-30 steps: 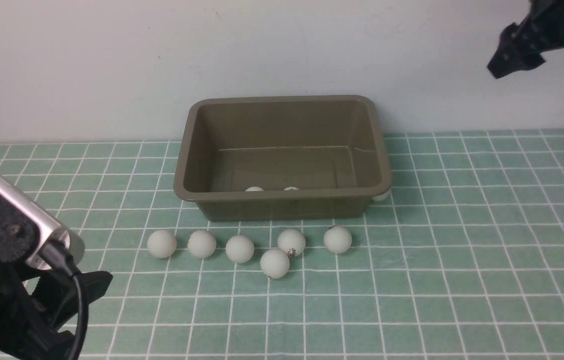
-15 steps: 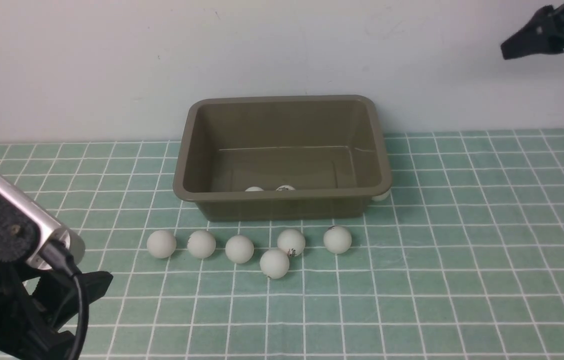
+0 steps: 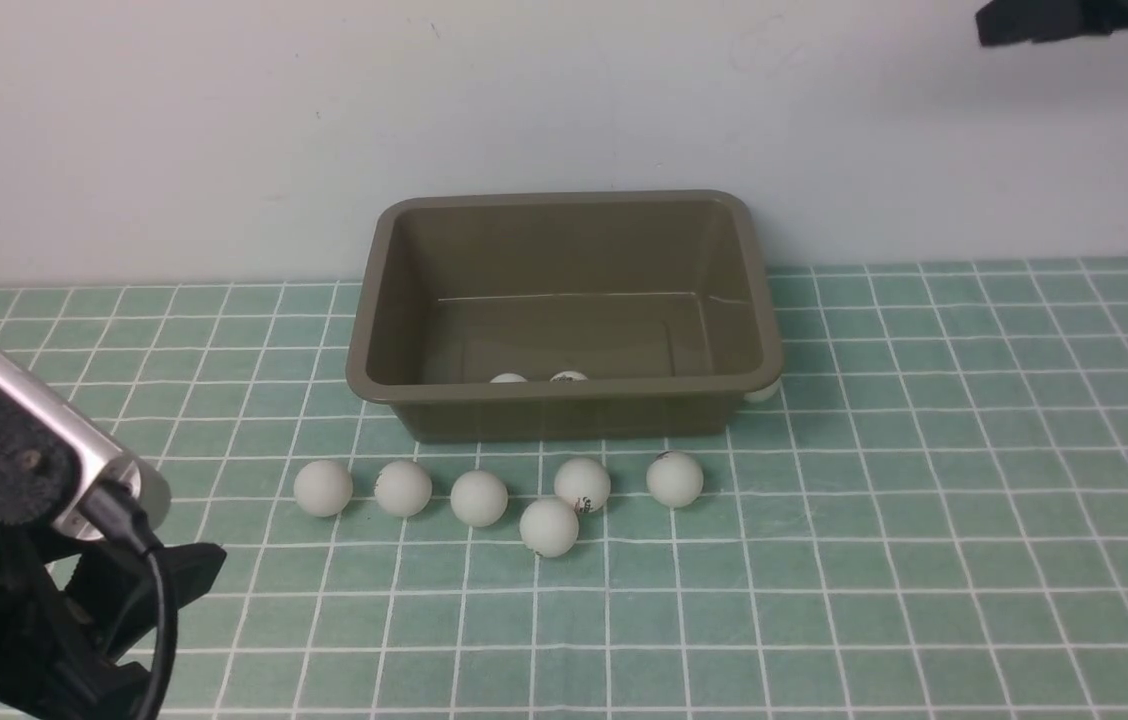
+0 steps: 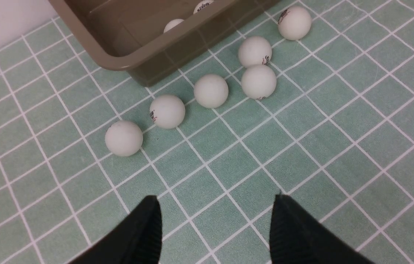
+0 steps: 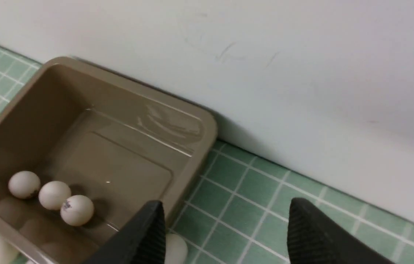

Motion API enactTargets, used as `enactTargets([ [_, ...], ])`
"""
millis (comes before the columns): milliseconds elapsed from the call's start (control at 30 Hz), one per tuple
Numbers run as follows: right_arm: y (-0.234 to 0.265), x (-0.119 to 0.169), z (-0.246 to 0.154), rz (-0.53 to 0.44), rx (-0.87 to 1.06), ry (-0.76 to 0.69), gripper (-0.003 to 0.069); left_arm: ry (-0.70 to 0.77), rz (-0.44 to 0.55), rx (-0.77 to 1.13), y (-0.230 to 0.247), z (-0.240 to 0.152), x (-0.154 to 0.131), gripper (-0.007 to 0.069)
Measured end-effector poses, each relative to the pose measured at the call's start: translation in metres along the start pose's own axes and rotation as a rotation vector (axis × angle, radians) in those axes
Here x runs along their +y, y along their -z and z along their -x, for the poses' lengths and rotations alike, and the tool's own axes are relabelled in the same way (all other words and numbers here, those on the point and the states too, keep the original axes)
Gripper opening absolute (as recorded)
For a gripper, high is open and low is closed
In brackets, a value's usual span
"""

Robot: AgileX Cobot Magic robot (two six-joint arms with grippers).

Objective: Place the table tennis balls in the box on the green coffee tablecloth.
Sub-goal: 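Reach for and grasp a ping pong ball on the table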

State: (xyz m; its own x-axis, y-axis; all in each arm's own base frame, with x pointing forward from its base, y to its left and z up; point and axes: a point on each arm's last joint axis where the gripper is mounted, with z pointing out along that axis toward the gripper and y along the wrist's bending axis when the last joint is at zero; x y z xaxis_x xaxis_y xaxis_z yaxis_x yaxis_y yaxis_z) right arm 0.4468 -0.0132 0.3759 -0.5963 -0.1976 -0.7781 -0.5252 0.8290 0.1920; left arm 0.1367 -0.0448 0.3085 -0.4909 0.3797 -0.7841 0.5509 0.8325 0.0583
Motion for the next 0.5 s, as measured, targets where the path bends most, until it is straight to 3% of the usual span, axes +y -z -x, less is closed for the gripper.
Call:
enactTargets([
  [233, 0.081, 0.040, 0.022, -0.203, -0.039, 0.088, 0.0409, 0.000, -0.014, 0.016, 0.000, -0.001, -0.001, 0.0363],
  [500, 0.134, 0.079, 0.032, -0.238, -0.144, -0.003, 0.0409, 0.000, -0.016, 0.018, 0.000, -0.002, -0.001, 0.0363],
])
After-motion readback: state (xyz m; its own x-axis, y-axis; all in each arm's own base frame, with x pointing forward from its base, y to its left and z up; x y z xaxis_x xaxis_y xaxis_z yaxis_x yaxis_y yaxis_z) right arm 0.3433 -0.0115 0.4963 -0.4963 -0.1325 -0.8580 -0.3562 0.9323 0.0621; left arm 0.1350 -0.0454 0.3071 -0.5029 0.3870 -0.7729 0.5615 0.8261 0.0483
